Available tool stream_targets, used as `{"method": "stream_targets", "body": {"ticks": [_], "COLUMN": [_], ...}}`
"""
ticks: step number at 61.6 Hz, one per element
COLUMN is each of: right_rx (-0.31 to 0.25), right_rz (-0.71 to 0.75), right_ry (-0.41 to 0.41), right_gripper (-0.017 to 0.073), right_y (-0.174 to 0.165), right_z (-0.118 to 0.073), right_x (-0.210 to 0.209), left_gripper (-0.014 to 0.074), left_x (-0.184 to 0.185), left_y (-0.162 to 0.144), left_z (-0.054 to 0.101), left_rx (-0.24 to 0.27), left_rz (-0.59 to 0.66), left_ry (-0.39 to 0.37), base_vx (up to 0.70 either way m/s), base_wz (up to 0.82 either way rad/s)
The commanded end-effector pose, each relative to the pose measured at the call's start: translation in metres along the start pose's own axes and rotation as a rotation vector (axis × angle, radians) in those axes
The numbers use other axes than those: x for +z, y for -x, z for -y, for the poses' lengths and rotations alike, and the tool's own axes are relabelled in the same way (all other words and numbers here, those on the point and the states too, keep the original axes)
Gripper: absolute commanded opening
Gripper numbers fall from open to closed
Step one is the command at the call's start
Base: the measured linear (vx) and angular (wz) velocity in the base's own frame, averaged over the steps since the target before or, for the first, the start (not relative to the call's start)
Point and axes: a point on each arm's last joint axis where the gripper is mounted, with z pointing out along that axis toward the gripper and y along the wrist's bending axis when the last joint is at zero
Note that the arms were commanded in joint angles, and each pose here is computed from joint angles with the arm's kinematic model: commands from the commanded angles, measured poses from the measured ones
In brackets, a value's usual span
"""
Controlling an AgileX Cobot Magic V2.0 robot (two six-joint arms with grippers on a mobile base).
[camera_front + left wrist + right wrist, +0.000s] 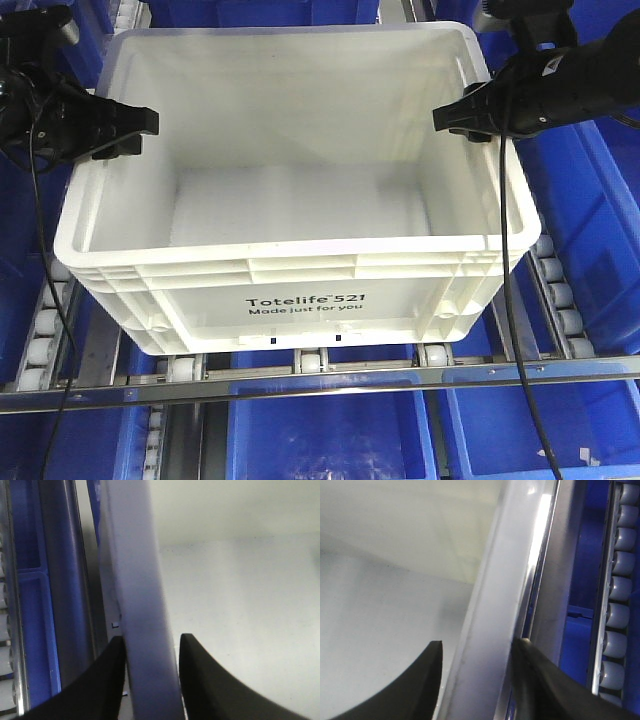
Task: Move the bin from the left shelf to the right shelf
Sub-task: 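Slide the white tote farther along the rollers, away from the robot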
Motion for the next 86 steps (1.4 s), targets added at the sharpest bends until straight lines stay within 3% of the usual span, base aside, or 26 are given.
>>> {"method": "stream_targets", "body": {"ticks": [1,10,25,37,63,86], "right_rx": [0.001,-0.001,0.000,-0.005,-0.015,-0.011], "right_rz": [0.146,0.144,0.144,0.157,0.231,0.224], "right_ry": [-0.025,-0.025,-0.025,-0.028,-0.023,-0.008], "right_gripper": [0.0036,0.0143,0.0476,0.0661,0.0630,0.0593], "right_y": [0.019,0.019,0.019,0.021,0.028,0.026], "right_z": [0.003,0.003,0.003,0.003,-0.002,-0.005], "right_x": [-0.010,-0.010,-0.010,-0.015,-0.064,-0.083], "left_gripper": [0.0057,0.0166,0.0400,0.0474,0.0473,0.0473], "left_x": [-0.014,-0.014,-0.014,-0.018,-0.058,-0.076], "left_y": [0.018,0.018,0.019,0.021,0.022,0.016], "left_z": [0.008,0.008,0.007,0.008,0.014,0.017], "left_rx": [0.045,0.047,0.047,0.049,0.070,0.079], "left_rz": [0.156,0.162,0.172,0.192,0.285,0.271], "left_ry": [-0.026,-0.025,-0.025,-0.026,-0.038,-0.048], "base_vx": [0.00,0.00,0.00,0.00,0.00,0.00], "base_wz": [0.00,0.00,0.00,0.00,0.00,0.00]}}
